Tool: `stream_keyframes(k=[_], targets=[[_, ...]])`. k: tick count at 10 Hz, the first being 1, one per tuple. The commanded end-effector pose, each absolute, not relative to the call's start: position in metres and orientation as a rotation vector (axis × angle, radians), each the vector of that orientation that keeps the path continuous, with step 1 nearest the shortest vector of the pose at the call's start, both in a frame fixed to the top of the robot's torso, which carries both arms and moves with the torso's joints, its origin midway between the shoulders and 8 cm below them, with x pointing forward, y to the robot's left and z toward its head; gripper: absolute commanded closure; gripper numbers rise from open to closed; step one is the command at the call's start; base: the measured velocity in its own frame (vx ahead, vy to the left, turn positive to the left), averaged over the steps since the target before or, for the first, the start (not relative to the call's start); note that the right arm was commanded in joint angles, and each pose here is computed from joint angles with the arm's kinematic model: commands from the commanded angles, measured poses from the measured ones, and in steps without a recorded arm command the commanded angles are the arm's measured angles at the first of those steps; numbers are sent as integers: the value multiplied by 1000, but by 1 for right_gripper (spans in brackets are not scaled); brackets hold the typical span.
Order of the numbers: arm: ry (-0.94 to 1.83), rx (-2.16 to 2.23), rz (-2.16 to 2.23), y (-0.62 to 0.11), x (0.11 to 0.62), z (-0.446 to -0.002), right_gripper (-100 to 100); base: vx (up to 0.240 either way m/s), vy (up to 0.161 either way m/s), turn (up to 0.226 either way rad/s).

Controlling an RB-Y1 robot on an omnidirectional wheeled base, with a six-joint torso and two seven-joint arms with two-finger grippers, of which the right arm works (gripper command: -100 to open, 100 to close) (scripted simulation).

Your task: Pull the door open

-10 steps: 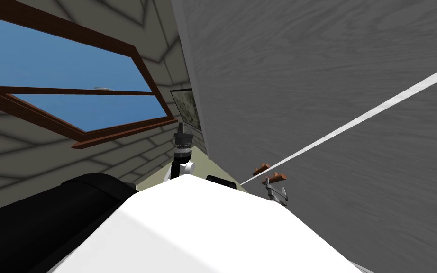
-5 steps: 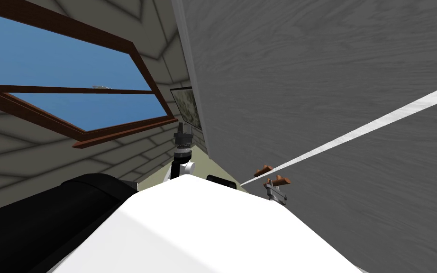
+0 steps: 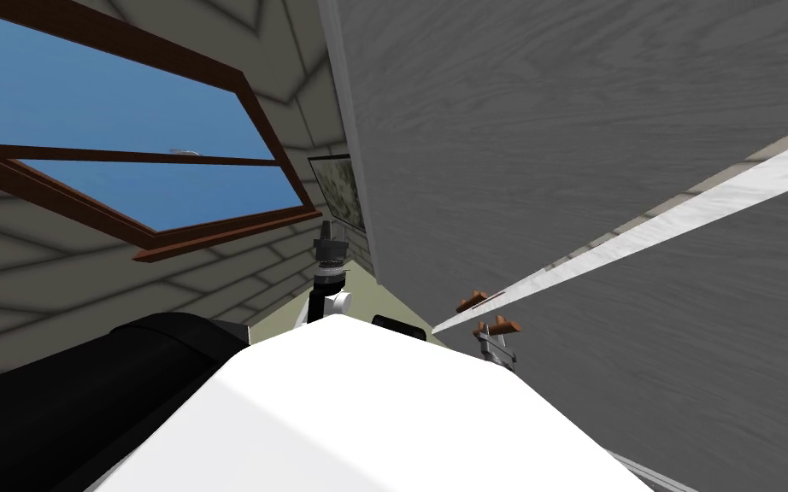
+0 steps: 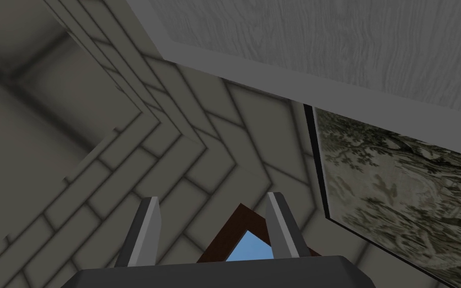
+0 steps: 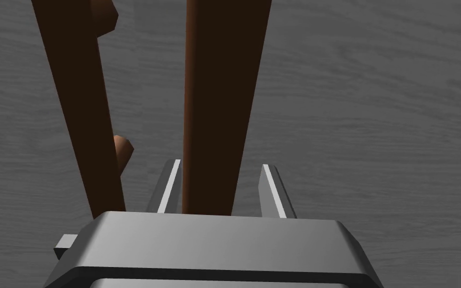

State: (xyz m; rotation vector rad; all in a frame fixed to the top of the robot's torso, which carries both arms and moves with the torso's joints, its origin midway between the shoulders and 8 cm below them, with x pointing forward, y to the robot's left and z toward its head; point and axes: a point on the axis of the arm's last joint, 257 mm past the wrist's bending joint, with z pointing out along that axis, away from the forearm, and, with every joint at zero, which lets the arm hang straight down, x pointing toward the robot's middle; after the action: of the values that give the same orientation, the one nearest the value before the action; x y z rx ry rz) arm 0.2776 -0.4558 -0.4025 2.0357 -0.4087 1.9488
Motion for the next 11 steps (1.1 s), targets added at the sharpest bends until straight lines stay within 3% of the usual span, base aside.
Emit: stream_keyframes(k=[1, 8, 11], targets=[[-415, 2047, 1882, -474, 255, -412, 100, -150, 32, -62], [-421, 2071, 1800, -490, 228, -426, 100, -134, 20, -56], [-421, 2071, 1800, -490, 228, -426, 100, -20, -2, -5]])
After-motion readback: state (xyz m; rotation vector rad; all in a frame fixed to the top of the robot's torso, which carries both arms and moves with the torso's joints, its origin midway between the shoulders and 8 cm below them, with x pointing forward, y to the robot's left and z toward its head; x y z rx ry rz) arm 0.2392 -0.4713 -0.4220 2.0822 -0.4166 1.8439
